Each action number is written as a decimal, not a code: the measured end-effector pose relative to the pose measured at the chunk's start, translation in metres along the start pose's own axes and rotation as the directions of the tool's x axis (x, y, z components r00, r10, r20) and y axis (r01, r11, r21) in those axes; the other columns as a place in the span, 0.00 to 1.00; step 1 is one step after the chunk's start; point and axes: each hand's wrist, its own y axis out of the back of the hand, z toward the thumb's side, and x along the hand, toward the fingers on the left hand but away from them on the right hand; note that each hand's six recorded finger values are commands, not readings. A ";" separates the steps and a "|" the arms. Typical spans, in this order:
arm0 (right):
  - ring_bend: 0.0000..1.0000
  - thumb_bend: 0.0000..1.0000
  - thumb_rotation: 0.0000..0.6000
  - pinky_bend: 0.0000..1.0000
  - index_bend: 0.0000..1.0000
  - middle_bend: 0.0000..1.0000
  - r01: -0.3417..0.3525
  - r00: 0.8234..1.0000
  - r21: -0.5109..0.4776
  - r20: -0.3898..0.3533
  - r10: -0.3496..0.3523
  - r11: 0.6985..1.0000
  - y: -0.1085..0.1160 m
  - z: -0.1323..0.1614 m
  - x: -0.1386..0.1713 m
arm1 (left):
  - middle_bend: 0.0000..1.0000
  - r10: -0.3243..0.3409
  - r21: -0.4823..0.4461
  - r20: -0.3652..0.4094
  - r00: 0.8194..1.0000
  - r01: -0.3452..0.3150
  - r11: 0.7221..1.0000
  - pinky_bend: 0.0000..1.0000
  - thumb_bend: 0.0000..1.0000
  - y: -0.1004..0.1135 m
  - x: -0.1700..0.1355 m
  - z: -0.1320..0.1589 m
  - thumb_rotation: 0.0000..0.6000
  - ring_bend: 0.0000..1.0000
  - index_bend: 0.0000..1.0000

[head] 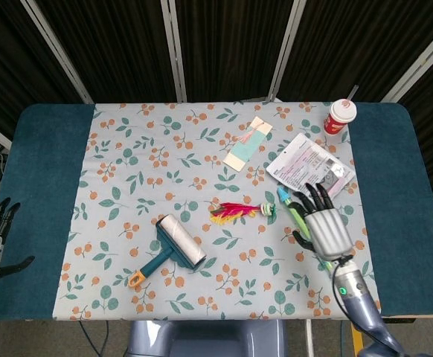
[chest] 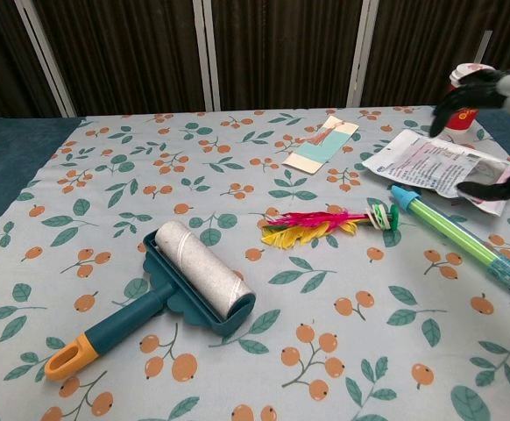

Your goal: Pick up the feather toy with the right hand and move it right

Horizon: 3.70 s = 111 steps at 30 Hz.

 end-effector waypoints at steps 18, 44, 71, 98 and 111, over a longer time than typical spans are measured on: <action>0.07 0.19 1.00 0.00 0.48 0.32 -0.033 0.999 -0.040 -0.041 0.032 0.999 -0.079 0.090 -0.061 | 0.00 -0.009 -0.005 0.003 1.000 0.009 1.000 0.00 0.13 -0.001 0.001 0.000 0.92 0.00 0.05; 0.08 0.22 1.00 0.00 0.52 0.33 -0.058 0.998 -0.104 -0.006 0.058 0.993 -0.131 0.124 -0.112 | 0.00 -0.037 -0.009 -0.013 0.999 0.037 0.999 0.00 0.13 -0.002 0.010 0.001 0.92 0.00 0.06; 0.09 0.39 1.00 0.00 0.59 0.36 -0.071 0.998 -0.123 -0.010 0.070 0.990 -0.139 0.126 -0.107 | 0.00 -0.037 -0.008 -0.012 0.999 0.037 0.999 0.00 0.13 -0.002 0.009 0.001 0.92 0.00 0.06; 0.09 0.40 1.00 0.00 0.62 0.38 0.039 0.999 -0.297 0.015 -0.036 0.954 -0.045 0.106 -0.120 | 0.00 -0.031 0.000 -0.016 0.999 0.031 1.000 0.00 0.13 -0.002 0.009 0.001 0.92 0.00 0.06; 0.09 0.39 1.00 0.00 0.62 0.38 0.134 0.987 -0.314 0.125 -0.100 0.940 -0.004 0.064 -0.127 | 0.00 -0.030 0.001 -0.017 0.999 0.030 1.000 0.00 0.13 -0.002 0.009 0.001 0.92 0.00 0.06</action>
